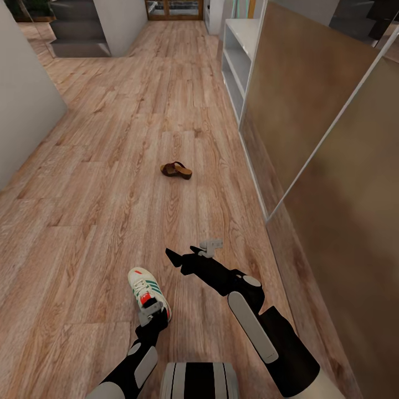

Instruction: Pick up the two gym shoes and the two sandals from the corridor floor and place them onto the hallstand (shoe rack) in the corridor, making sure they are on the rack and not on the floor. Arrange them so the two gym shoes are next to each other and the two sandals are next to each other.

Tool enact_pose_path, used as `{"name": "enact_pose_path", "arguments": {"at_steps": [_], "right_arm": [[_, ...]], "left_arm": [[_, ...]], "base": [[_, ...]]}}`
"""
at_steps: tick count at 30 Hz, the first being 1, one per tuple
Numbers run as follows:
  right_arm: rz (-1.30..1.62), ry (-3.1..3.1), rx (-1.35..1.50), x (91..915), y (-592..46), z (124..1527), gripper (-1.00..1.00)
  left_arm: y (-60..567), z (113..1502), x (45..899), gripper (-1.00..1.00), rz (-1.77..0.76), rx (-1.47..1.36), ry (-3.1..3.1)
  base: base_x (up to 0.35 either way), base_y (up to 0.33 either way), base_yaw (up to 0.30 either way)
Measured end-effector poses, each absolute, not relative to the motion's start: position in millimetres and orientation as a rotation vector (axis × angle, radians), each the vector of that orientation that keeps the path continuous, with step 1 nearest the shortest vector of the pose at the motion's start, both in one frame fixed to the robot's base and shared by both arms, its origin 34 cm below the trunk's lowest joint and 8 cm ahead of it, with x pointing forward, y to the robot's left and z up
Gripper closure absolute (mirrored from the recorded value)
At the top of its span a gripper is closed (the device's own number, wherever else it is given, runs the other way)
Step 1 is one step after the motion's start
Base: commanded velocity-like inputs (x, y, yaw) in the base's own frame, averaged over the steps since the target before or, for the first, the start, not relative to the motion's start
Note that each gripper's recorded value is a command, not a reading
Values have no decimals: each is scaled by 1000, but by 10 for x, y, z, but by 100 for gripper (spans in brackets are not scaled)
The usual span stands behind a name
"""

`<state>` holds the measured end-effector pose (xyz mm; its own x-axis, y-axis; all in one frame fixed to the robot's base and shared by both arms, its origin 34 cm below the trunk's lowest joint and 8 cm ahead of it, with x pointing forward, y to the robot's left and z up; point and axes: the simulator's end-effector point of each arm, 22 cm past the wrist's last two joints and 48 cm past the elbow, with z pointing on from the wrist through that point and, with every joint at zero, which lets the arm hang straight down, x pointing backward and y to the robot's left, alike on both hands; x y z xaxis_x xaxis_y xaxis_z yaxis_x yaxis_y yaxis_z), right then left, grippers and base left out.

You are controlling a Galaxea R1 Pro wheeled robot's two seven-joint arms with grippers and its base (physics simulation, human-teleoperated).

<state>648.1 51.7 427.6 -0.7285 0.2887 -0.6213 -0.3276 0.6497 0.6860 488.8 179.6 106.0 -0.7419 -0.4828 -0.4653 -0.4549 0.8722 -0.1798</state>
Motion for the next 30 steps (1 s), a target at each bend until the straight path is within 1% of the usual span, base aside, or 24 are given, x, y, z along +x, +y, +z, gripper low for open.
{"name": "enact_pose_path", "arguments": {"at_steps": [30], "right_arm": [[1074,2132,-30,6481,518,4275,-100]], "left_arm": [[1803,1078,4927,100,-75,-680,2521]], "base": [[0,0,0]]}}
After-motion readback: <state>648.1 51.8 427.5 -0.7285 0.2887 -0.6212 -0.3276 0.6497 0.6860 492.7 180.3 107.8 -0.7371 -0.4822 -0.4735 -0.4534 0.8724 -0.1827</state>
